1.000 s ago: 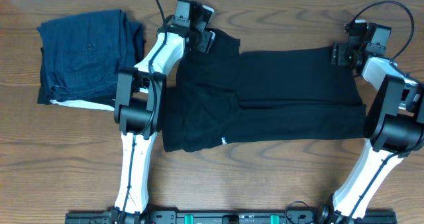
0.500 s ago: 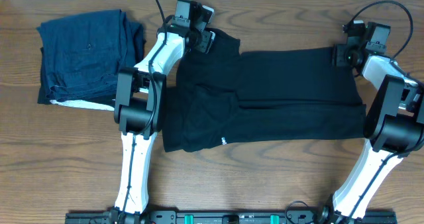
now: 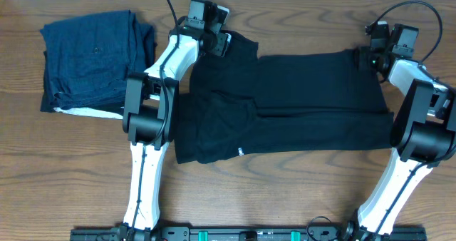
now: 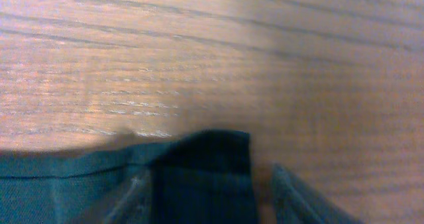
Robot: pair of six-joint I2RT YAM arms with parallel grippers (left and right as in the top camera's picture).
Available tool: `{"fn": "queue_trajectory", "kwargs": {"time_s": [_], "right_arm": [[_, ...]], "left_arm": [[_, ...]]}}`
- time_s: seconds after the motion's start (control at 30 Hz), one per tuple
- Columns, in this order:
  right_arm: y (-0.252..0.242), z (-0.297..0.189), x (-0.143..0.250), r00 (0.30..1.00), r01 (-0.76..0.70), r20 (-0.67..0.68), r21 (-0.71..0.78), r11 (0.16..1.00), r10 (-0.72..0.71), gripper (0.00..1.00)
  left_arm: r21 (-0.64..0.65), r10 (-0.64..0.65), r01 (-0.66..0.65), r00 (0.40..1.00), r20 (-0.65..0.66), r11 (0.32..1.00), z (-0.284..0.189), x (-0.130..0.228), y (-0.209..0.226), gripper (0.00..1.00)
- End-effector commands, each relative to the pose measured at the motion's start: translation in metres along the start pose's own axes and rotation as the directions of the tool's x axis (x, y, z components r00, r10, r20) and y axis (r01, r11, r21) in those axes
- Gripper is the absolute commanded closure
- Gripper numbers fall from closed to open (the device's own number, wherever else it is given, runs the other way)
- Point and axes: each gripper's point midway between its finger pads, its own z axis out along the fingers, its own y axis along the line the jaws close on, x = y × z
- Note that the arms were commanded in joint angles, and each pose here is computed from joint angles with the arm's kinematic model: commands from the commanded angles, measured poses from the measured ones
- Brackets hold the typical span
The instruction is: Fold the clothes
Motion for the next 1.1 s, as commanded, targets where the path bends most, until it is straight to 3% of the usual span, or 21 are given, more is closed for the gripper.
{"fn": "queue_trajectory", "kwargs": {"time_s": [0.0, 0.2, 0.37, 0.7, 1.07], "right_arm": [[0.009, 0.022, 0.042, 0.995, -0.016, -0.101, -0.025, 1.000, 0.013, 0.72], [0.007, 0.020, 0.041, 0.995, -0.014, -0.100, -0.014, 1.000, 0.013, 0.96], [0.007, 0.020, 0.040, 0.995, -0.014, -0.099, -0.013, 1.000, 0.012, 0.99], [0.006, 0.004, 0.019, 0.998, -0.025, -0.057, -0.004, 1.000, 0.025, 0.99], [0.016, -0.060, -0.012, 0.998, -0.028, -0.061, -0.014, 1.000, 0.027, 0.99]], "left_arm": [[0.008, -0.022, 0.022, 1.000, -0.023, 1.000, 0.009, 0.008, 0.001, 0.44], [0.008, -0.021, 0.022, 1.000, -0.020, 1.000, 0.008, 0.007, 0.001, 0.70], [0.007, -0.021, 0.022, 1.000, -0.017, 1.000, 0.003, 0.004, 0.000, 0.94], [0.002, -0.010, 0.010, 0.999, 0.036, 1.000, -0.027, -0.023, -0.003, 0.94], [0.005, -0.015, 0.015, 1.000, 0.009, 1.000, -0.085, -0.036, -0.015, 0.94]]}}
